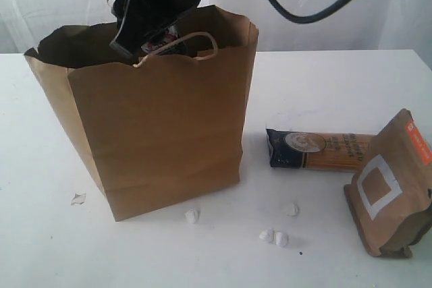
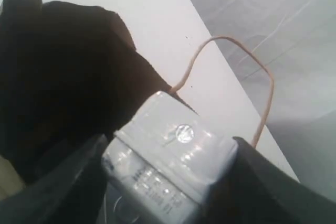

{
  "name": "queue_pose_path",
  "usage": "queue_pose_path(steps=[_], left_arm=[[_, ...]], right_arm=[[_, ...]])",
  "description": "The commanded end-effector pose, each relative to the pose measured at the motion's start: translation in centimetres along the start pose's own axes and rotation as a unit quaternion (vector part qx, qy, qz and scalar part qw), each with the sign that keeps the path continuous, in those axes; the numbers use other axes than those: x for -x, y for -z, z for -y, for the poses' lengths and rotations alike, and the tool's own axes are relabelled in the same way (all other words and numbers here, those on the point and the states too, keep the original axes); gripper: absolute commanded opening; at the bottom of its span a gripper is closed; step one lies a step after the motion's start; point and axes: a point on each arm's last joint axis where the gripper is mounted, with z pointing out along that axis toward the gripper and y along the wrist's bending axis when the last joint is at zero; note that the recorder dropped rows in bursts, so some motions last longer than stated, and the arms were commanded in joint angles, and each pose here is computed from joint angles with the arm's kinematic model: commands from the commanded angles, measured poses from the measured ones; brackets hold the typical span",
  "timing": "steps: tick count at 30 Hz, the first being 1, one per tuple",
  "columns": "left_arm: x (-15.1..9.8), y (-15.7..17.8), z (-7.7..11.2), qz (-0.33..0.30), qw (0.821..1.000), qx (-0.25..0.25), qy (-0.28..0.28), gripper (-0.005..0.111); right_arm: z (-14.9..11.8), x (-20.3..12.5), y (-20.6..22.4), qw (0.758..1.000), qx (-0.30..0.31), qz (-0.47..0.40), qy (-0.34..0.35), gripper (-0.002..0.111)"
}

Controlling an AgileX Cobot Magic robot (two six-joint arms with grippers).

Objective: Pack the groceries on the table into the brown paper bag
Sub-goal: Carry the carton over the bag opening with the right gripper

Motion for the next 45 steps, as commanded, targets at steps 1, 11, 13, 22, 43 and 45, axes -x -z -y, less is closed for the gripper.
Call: queue_pose_path(steps=[1, 11, 13, 22, 43, 45], left_arm=[[-0.1, 0.0, 0.0, 0.0, 1.0, -0.001, 0.002, 0.0], [-0.1, 0.0, 0.0, 0.0, 1.0, -0.001, 0.002, 0.0], [-0.1, 0.0, 0.0, 0.0, 1.0, -0.001, 0.002, 0.0], [-0.1, 0.0, 0.0, 0.0, 1.0, -0.001, 0.002, 0.0], [-0.1, 0.0, 0.0, 0.0, 1.0, -0.001, 0.002, 0.0], [-0.1, 0.0, 0.0, 0.0, 1.0, -0.001, 0.002, 0.0]], right_arm=[[-0.2, -1.1, 0.1, 0.998, 0.02, -0.05, -0.026, 0.032], [-0.4, -1.4, 1.1, 0.996, 0.031, -0.077, -0.029, 0.037], [-0.4, -1.4, 1.1, 0.996, 0.032, -0.076, -0.029, 0.042], [-1.0, -1.5, 1.3, 0.994, 0.053, -0.089, -0.037, 0.053], [-0.1, -0.6, 4.2, 0.998, 0.021, -0.055, -0.024, 0.021], [-0.1, -0.6, 4.2, 0.998, 0.021, -0.055, -0.024, 0.015]])
